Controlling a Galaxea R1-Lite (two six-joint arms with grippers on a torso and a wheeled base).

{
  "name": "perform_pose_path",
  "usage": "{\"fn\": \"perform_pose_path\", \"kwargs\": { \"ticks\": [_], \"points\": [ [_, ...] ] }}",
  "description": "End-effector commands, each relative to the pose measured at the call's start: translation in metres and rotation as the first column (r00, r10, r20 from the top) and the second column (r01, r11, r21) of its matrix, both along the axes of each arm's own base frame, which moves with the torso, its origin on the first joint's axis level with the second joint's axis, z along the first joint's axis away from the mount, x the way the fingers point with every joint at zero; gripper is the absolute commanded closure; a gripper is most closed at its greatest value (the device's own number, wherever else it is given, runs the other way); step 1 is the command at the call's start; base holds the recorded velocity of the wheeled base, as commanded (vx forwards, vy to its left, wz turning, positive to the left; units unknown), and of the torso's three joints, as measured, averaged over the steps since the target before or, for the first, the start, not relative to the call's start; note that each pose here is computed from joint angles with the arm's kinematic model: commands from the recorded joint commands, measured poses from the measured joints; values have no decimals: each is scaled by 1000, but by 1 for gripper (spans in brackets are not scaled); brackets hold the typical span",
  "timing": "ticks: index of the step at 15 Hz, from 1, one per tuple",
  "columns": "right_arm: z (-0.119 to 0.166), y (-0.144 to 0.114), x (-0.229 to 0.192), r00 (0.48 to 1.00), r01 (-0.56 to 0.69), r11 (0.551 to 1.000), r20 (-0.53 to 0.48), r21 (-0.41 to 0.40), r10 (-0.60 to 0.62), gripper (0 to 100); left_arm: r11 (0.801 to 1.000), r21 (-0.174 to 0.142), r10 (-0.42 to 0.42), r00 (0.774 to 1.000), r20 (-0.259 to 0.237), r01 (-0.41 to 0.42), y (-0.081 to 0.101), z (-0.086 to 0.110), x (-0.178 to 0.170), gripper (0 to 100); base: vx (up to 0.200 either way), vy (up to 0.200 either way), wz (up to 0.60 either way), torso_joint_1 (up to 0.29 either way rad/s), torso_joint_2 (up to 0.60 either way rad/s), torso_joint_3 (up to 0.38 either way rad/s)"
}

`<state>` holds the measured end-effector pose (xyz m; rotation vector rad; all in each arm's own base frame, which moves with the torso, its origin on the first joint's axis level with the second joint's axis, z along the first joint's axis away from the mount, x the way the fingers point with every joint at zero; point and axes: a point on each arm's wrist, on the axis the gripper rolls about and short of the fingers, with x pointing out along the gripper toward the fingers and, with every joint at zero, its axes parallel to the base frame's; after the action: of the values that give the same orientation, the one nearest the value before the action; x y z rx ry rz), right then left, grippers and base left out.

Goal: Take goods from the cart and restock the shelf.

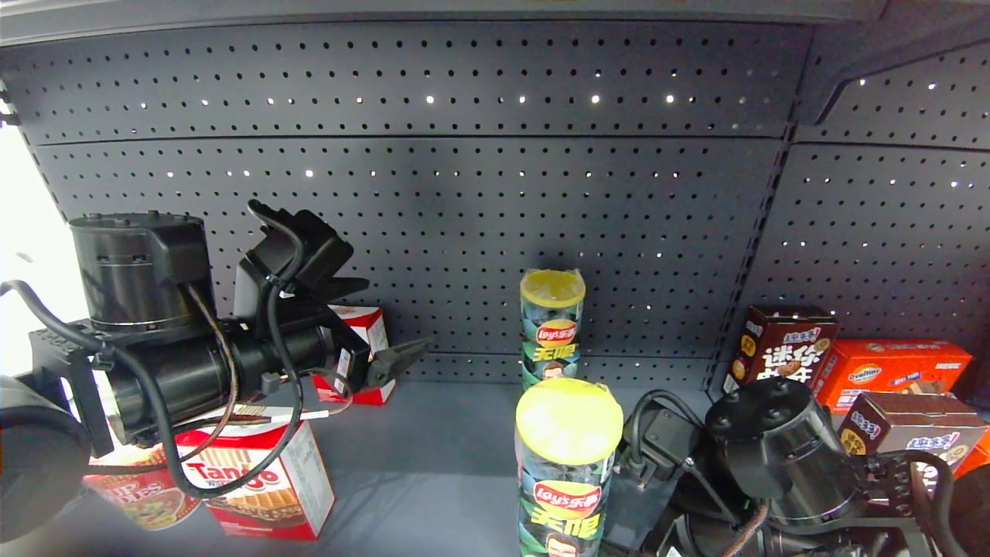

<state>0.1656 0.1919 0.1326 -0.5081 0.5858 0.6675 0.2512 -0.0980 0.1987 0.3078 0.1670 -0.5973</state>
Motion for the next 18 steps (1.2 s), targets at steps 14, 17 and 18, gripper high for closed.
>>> {"fn": "perform_pose_path", "kwargs": {
  "ticks": [14, 17, 18],
  "points": [
    [87, -136, -55, 862, 296, 857, 269, 421, -429, 0, 994, -60, 101, 983, 153, -93, 38, 40, -47, 0, 0, 0, 0, 0, 0, 0],
    [96, -156, -74, 790, 336, 806, 321, 487, -523, 0, 978, -141, 182, 961, 206, -155, 58, 56, -72, 0, 0, 0, 0, 0, 0, 0],
    [99, -160, -82, 744, 368, 780, 344, 506, -574, 0, 971, -171, 203, 951, 235, -165, 64, 62, -87, 0, 0, 0, 0, 0, 0, 0]
  ]
}}
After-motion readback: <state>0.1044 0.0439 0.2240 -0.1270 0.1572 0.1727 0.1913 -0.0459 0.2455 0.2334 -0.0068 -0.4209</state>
